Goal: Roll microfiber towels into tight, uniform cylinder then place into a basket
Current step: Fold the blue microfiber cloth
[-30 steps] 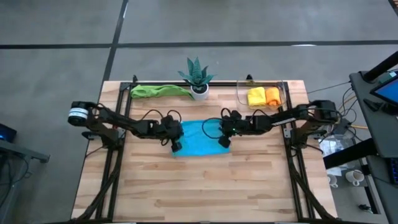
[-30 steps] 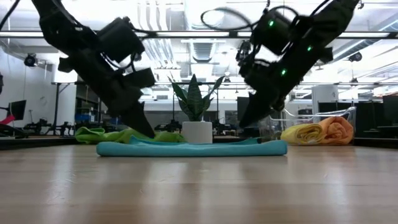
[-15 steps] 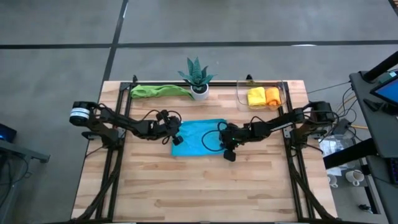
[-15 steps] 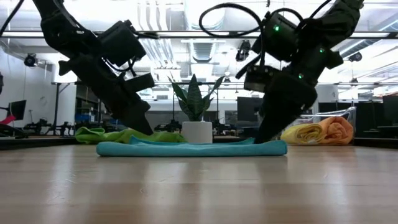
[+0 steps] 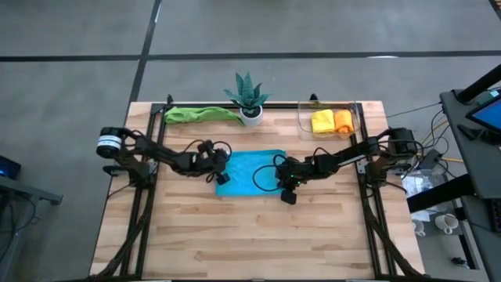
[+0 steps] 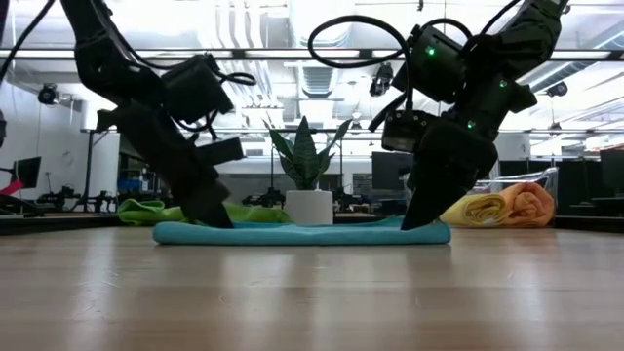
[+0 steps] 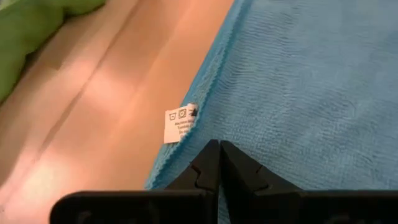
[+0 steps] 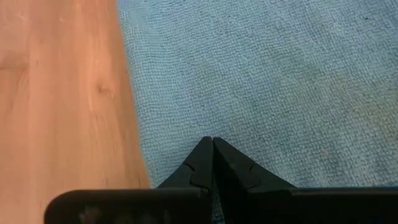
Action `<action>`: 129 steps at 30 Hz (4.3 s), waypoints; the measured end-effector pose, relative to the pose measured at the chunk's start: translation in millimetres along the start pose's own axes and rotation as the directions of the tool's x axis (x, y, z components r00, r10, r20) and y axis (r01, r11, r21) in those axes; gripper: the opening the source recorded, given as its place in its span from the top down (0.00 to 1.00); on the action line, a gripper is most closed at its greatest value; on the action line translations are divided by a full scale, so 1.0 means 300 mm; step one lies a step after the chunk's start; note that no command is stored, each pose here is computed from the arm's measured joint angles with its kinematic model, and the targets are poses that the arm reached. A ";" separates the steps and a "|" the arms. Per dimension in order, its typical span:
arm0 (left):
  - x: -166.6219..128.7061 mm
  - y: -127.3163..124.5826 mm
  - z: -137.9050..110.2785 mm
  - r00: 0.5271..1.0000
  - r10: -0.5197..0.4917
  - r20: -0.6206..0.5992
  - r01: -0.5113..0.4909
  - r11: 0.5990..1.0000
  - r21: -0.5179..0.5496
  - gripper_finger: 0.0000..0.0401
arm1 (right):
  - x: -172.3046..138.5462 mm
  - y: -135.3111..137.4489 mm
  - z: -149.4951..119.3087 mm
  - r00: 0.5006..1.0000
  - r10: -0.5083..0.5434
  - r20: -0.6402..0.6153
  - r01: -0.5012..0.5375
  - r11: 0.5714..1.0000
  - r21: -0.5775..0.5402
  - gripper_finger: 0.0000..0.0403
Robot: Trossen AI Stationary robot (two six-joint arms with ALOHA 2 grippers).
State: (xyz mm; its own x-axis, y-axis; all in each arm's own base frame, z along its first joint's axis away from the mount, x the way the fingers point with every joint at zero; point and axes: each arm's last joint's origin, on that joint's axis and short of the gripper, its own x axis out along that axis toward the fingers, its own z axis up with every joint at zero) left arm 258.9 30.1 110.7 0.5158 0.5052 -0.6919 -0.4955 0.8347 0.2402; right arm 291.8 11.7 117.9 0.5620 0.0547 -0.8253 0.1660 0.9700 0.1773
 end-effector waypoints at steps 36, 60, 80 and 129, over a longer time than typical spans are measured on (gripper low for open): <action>-0.240 -0.126 0.027 0.911 -0.410 0.045 0.403 0.908 0.115 1.00 | -0.134 0.047 0.079 0.983 -0.046 0.177 0.062 0.994 -0.085 0.98; -0.297 -0.211 0.019 0.884 -0.231 -0.405 0.393 0.837 0.380 0.59 | -0.223 0.236 -0.089 0.994 -0.072 -0.080 0.047 0.961 -0.273 0.59; -0.321 -0.215 0.049 0.925 -0.235 -0.297 0.347 0.840 0.416 0.52 | -0.206 0.265 -0.043 0.980 -0.127 -0.154 0.060 0.924 -0.377 0.54; -0.229 -0.262 0.001 0.901 -0.247 -0.356 0.391 0.819 0.420 1.00 | -0.098 0.234 0.001 0.968 -0.178 -0.175 0.065 0.858 -0.510 0.54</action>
State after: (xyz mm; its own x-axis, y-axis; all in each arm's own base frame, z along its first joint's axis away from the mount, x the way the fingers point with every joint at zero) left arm 262.6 -70.2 139.4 0.3382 0.1711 -0.9254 0.0897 0.9730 0.2127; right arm 287.2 78.0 154.7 0.3728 -0.0781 -0.9246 -0.2338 0.9564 -0.1750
